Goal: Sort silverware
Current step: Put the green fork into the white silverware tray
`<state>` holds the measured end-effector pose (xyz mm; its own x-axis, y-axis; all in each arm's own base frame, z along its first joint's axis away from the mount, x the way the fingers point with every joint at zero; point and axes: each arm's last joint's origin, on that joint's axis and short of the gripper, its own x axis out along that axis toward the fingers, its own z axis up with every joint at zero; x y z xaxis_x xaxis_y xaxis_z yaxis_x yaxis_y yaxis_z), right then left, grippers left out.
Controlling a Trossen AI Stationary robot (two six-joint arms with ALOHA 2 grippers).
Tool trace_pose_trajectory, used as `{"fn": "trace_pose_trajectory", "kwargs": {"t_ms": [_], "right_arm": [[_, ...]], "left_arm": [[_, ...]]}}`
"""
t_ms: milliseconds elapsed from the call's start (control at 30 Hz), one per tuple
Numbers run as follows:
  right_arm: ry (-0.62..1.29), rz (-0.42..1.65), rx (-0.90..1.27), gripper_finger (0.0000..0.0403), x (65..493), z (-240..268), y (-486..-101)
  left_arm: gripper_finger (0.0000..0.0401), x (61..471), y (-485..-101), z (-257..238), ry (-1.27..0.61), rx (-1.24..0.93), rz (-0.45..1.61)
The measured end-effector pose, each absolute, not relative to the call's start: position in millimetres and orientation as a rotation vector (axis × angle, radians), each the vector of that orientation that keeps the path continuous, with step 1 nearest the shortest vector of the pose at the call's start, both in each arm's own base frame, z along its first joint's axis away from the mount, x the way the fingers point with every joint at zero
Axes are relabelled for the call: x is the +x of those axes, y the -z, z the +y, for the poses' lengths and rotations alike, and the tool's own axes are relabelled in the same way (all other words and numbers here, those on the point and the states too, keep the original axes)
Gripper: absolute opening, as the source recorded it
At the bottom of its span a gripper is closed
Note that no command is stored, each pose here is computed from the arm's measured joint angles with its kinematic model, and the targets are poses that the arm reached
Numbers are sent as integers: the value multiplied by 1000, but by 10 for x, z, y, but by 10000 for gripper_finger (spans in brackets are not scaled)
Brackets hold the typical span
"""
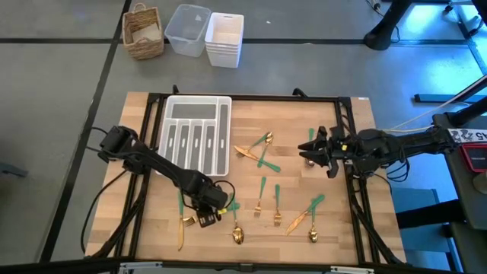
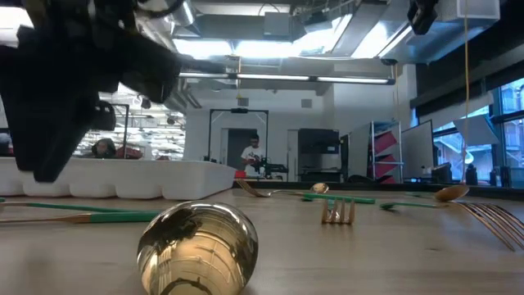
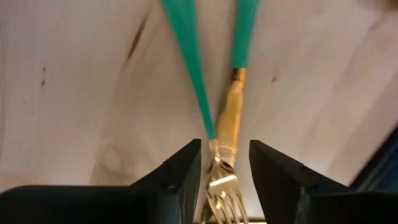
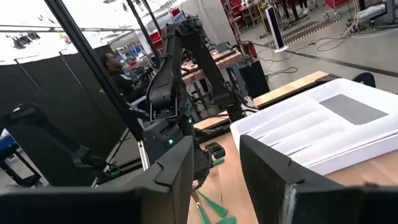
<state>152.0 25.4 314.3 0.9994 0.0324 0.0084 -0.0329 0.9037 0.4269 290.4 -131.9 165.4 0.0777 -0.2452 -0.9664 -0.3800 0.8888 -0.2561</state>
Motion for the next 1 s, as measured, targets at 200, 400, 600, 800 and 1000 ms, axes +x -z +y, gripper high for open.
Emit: {"fn": "trace_pose_trajectory", "kwargs": {"t_ms": [200, 400, 600, 800, 1000], "right_arm": [[-30, 18, 438, 134, 1559, 261, -3117], [-31, 17, 438, 134, 1559, 262, -3118], [-31, 16, 438, 134, 1559, 262, -3120], [-31, 16, 438, 134, 1559, 262, -3119], [-30, 17, 438, 134, 1559, 262, -3118]], "left_arm": [[128, 2943, -1535, -1320, -151, -482, 1509], [128, 2985, -1529, -1313, -193, -447, 1438], [128, 2991, -1529, -1306, -213, -430, 1417], [127, 2963, -1520, -1378, -198, -417, 1422], [127, 2935, -1422, -1422, -209, -388, 1451]]}}
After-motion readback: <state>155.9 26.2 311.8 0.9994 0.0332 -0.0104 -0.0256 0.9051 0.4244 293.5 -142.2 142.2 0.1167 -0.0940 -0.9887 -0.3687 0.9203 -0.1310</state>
